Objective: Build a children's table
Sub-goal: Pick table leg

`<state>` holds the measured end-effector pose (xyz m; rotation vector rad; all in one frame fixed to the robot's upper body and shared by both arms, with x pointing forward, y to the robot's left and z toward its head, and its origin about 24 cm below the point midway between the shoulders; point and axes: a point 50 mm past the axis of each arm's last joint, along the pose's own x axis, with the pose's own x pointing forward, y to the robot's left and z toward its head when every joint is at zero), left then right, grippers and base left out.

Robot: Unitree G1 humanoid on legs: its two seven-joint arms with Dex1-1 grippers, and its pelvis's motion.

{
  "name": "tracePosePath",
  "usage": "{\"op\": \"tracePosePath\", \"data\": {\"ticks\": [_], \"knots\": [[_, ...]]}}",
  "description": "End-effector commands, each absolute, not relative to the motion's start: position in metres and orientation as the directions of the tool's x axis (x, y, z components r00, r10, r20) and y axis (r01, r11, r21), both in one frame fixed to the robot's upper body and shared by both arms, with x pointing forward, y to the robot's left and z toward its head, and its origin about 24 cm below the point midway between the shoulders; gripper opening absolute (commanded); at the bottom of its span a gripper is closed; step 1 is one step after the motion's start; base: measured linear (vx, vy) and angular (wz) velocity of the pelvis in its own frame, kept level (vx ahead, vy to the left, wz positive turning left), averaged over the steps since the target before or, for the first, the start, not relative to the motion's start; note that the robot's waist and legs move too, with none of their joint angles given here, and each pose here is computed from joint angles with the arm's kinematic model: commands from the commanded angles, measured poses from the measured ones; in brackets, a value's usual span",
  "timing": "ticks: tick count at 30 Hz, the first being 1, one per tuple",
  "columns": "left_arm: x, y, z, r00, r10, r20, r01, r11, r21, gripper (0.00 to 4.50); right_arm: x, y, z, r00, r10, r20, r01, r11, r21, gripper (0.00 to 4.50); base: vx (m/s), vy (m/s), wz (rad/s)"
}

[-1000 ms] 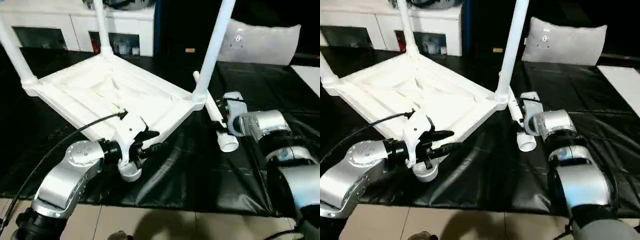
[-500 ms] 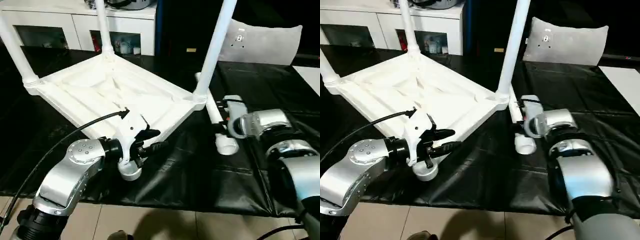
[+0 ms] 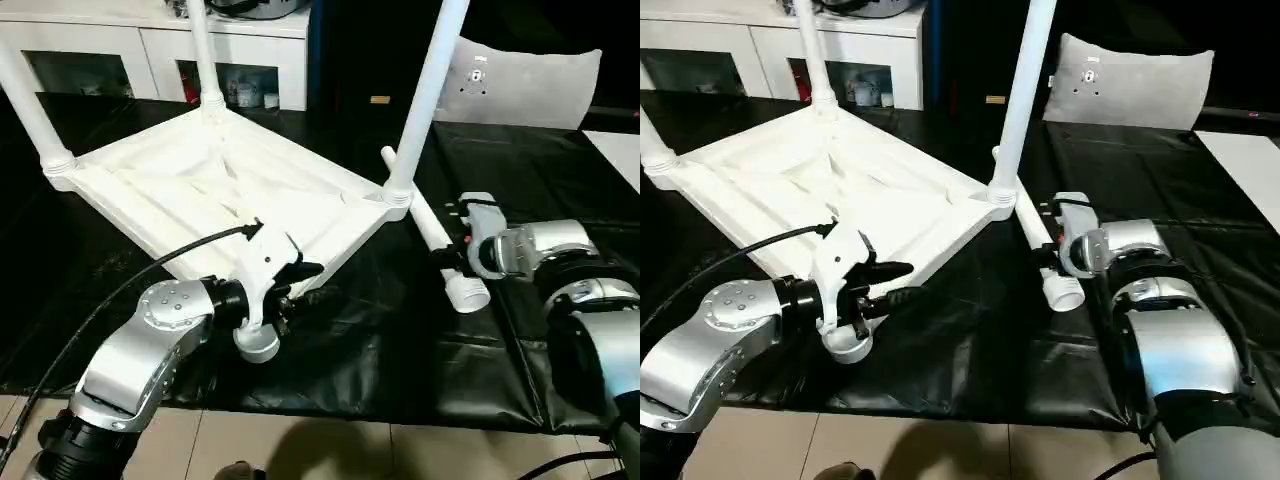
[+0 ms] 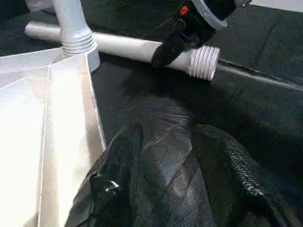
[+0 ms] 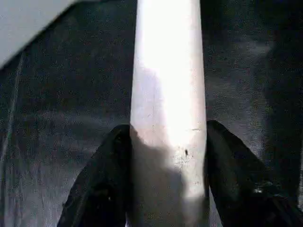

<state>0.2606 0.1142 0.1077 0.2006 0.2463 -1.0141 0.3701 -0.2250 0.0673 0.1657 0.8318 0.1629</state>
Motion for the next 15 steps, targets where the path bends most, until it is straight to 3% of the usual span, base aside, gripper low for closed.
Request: {"op": "tracePosePath", "data": {"ticks": [1, 3, 4, 6, 8, 9, 11, 13, 15], "knots": [[0.260, 0.114, 0.111, 0.515, -0.817, -0.258, 0.852, 0.521, 0.050, 2.02, 0.379, -0.238, 0.088, 0.777, 0.166, -0.608, -0.011, 0.968, 0.250, 1.91, 0.000, 0.000, 0.00], [0.260, 0.114, 0.111, 0.523, -0.815, -0.250, 0.847, 0.529, 0.049, 2.02, 0.382, -0.240, 0.092, 0.812, 0.159, -0.562, -0.019, 0.969, 0.247, 1.90, 0.000, 0.000, 0.00], [0.264, 0.114, 0.114, 0.556, -0.803, -0.215, 0.827, 0.561, 0.042, 2.02, 0.388, -0.246, 0.113, 0.928, 0.156, -0.339, -0.057, 0.957, 0.284, 1.90, 0.000, 0.000, 0.00], [0.268, 0.115, 0.116, 0.589, -0.786, -0.187, 0.804, 0.592, 0.044, 2.02, 0.387, -0.251, 0.125, 0.963, 0.149, -0.223, -0.071, 0.944, 0.322, 1.89, 0.000, 0.000, 0.00], [0.274, 0.116, 0.119, 0.625, -0.764, -0.161, 0.778, 0.627, 0.044, 2.02, 0.384, -0.255, 0.135, 0.979, 0.150, -0.141, -0.076, 0.900, 0.428, 1.89, 0.000, 0.000, 0.00], [0.280, 0.116, 0.124, 0.663, -0.739, -0.121, 0.746, 0.665, 0.032, 2.02, 0.379, -0.255, 0.146, 0.982, 0.188, -0.026, -0.151, 0.856, 0.494, 1.89, 0.000, 0.000, 0.00], [0.289, 0.115, 0.138, 0.707, -0.707, -0.021, 0.707, 0.707, -0.023, 2.20, 0.364, -0.245, 0.162, 0.928, 0.304, 0.214, -0.372, 0.758, 0.535, 1.89, 0.000, 0.000, 0.00], [0.291, 0.114, 0.145, 0.709, -0.705, 0.025, 0.705, 0.707, -0.060, 2.38, 0.358, -0.241, 0.166, 0.896, 0.338, 0.289, -0.444, 0.710, 0.546, 1.89, 0.000, 0.000, 0.00], [0.293, 0.112, 0.156, 0.699, -0.708, 0.094, 0.714, 0.690, -0.113, 2.38, 0.344, -0.231, 0.171, 0.812, 0.415, 0.410, -0.582, 0.618, 0.528, 1.89, 0.000, 0.000, 0.00]]}}
